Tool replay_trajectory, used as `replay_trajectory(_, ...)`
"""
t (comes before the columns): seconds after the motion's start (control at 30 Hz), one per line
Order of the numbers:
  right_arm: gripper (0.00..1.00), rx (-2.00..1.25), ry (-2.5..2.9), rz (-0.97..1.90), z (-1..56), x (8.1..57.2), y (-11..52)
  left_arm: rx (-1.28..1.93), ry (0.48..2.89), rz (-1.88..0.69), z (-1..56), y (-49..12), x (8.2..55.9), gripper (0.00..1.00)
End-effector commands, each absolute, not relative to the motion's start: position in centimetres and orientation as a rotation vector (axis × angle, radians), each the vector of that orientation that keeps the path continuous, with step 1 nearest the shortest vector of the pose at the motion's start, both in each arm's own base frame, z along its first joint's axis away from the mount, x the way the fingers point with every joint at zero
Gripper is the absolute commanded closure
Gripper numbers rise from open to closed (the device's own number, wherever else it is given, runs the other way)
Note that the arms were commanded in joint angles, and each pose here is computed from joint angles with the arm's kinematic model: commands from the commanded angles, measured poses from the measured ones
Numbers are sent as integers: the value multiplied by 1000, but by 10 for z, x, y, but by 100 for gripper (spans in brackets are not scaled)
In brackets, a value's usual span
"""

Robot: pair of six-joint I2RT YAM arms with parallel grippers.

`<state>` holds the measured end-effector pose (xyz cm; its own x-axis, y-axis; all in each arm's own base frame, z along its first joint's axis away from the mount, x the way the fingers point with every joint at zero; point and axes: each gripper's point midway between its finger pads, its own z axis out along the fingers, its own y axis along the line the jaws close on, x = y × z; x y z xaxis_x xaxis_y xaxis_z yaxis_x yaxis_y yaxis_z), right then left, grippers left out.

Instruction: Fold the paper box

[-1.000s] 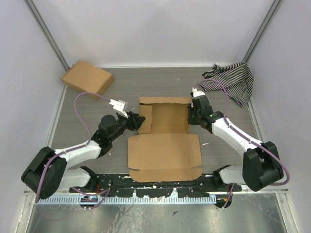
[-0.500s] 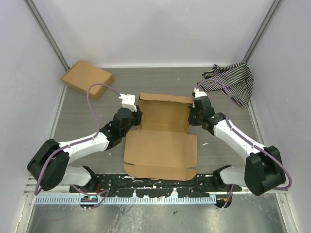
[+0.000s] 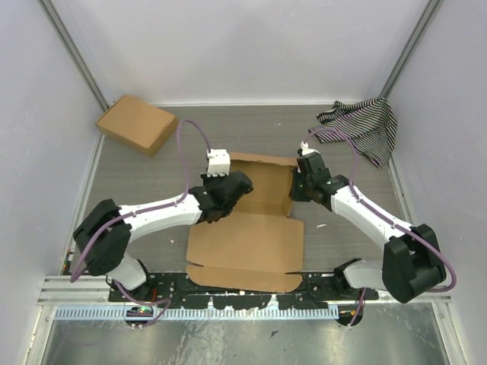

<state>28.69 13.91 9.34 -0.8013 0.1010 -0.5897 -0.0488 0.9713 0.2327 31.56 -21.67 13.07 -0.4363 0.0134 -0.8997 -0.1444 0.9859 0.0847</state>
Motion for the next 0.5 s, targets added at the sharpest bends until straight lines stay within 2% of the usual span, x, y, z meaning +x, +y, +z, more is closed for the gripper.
replay_trajectory(0.0, 99, 143, 2420, 418, 121, 305, 154, -113, 1871, 529, 136, -174, 302, 100)
replay_trajectory(0.17, 99, 135, 2437, 428, 121, 307, 158, -84, 1869, 544, 129, -180, 296, 100)
replay_trajectory(0.23, 99, 134, 2442, 428, 121, 307, 159, -79, 1890, 525, 126, -181, 294, 95)
replay_trajectory(0.27, 98, 133, 2445, 426, 121, 308, 159, -74, 1905, 508, 125, -183, 293, 90)
replay_trajectory(0.33, 98, 132, 2453, 413, 120, 309, 158, -53, 1949, 461, 123, -188, 290, 74)
replay_trajectory(0.47, 96, 135, 2468, 390, 116, 312, 157, -33, 2012, 354, 130, -196, 284, 49)
